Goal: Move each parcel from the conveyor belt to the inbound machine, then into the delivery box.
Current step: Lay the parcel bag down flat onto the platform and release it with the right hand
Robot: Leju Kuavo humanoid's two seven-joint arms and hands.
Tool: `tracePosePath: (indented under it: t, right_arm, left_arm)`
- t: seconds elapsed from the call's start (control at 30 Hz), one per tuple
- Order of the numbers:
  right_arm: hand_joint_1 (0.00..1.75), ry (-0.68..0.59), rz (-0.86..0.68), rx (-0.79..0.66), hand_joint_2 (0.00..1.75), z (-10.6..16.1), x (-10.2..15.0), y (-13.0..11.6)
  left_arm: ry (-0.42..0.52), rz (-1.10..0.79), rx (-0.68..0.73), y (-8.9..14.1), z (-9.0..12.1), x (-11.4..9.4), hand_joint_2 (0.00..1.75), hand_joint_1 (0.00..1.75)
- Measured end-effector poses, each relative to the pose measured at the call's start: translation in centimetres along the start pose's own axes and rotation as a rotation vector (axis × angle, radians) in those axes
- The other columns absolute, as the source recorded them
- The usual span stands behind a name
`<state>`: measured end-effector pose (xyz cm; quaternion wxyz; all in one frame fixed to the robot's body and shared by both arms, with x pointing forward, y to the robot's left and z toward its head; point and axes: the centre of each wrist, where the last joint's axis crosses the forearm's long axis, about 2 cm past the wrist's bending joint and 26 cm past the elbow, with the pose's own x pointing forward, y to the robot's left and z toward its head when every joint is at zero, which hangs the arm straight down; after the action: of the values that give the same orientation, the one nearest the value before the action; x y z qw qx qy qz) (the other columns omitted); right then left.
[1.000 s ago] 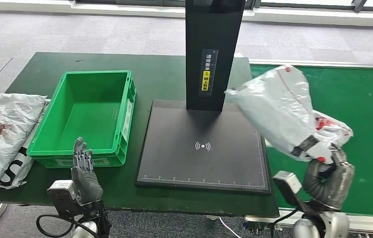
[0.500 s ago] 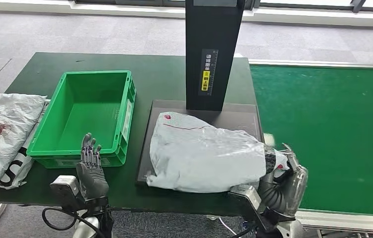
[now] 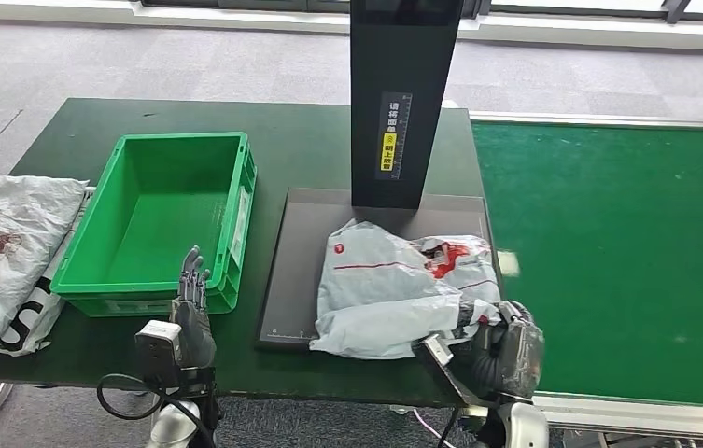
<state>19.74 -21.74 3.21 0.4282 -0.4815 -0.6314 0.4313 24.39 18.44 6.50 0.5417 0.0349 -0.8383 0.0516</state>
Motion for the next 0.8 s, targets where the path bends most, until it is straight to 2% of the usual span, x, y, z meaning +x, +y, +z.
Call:
tracePosePath:
  t: [0.1, 0.23, 0.27, 0.37, 0.4, 0.57, 0.8]
  right_arm:
    - [1.75, 0.137, 0.092, 0.008, 1.75, 0.1, -2.5, 0.2]
    - [1.75, 0.233, 0.162, 0.020, 1.75, 0.0, -4.2, 0.7]
    - [1.58, 0.257, 0.179, 0.026, 1.75, -0.2, -4.3, 1.0]
    - [0.31, 0.231, 0.238, 0.060, 1.75, -0.3, -4.4, 2.1]
    - [0.05, 0.201, 0.251, 0.073, 1.75, -0.2, -4.5, 2.3]
    - [0.06, 0.060, 0.248, 0.119, 1.75, 0.4, -5.4, 2.5]
    - [0.00, 0.040, 0.235, 0.124, 1.75, 0.2, -5.9, 2.4]
  left_arm:
    - [0.010, -0.004, -0.007, -0.1, 0.2, -0.2, 0.00, 0.00]
    - [0.021, -0.007, -0.012, -0.1, 0.4, -0.4, 0.00, 0.00]
    - [0.023, -0.007, -0.013, -0.1, 0.4, -0.5, 0.00, 0.00]
    - [0.032, -0.003, -0.011, -0.1, 0.5, -0.6, 0.00, 0.00]
    - [0.034, -0.003, -0.010, -0.1, 0.5, -0.7, 0.00, 0.00]
    - [0.038, -0.009, -0.002, -0.3, 0.1, -0.9, 0.00, 0.00]
    - [0.043, -0.008, -0.003, -0.5, -0.2, -1.1, 0.00, 0.00]
